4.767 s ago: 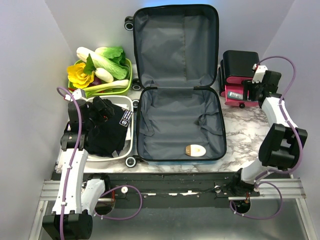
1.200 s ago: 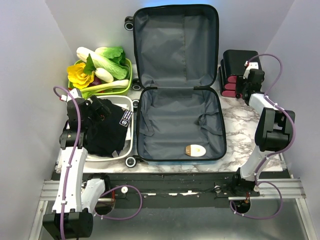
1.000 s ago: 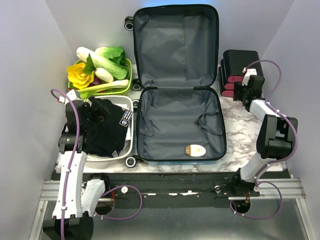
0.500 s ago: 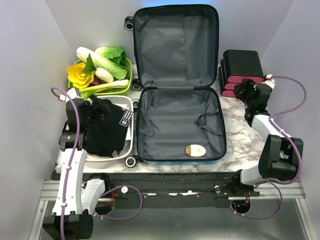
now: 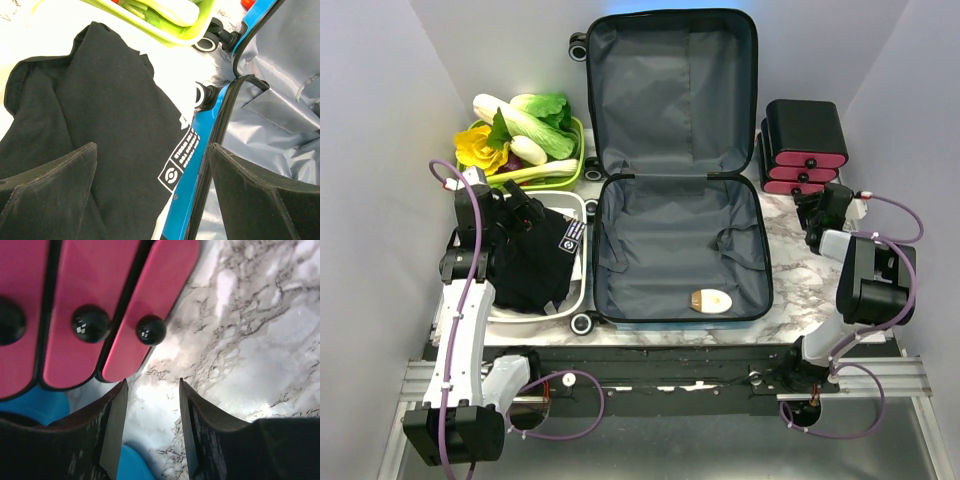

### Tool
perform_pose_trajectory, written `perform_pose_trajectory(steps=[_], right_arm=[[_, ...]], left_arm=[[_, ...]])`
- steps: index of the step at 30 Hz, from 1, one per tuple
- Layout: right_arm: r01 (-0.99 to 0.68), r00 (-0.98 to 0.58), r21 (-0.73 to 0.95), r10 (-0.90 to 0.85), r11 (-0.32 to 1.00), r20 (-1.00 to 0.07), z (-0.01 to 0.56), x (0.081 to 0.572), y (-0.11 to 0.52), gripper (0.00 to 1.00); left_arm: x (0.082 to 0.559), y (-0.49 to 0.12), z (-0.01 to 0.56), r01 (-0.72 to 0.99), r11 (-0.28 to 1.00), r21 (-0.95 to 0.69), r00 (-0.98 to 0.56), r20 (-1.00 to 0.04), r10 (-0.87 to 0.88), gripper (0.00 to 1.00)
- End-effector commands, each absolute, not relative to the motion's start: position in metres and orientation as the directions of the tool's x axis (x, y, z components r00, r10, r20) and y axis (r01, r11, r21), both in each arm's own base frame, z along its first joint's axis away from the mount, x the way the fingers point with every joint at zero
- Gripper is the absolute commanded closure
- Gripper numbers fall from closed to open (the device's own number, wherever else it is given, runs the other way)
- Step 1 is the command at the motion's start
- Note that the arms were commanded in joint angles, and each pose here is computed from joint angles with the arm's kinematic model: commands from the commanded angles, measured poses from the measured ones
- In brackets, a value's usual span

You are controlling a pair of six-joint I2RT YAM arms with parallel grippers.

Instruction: Open, take out, and arrange the luggage

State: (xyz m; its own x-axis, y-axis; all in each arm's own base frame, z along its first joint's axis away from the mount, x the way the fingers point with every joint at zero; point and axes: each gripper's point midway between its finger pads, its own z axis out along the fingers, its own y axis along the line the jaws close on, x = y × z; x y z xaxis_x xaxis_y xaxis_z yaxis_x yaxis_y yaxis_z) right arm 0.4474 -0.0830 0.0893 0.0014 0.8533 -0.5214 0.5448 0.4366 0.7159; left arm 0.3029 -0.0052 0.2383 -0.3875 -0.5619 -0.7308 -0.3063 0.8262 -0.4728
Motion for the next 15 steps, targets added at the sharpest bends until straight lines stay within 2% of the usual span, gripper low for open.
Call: perform_pose_trajectory(steps=[1,12,15], right_arm=[[0.532,0.169,0.799,0.890,0.280,-0.424,0.092,0.466,-0.100,0.47],[0.478,0.293,0.846,0.865,0.237,-0.408,0.086,0.491,-0.121,0.47],[0.467,0.253,0.846,0.878,0.256,-0.406,0.087,0.500,-0.115,0.47]], left_arm=[[0.303,-0.007,0.251,-0.267,0.839,-0.475,-0.380,-0.748,-0.544,0.01],[0.302,-0.003,0.251,-0.288,0.842,-0.457,-0.376,-0.754,-0.538,0.01],[0.303,-0.002,0.249,-0.294,0.839,-0.458,-0.377,-0.751,-0.542,0.01]])
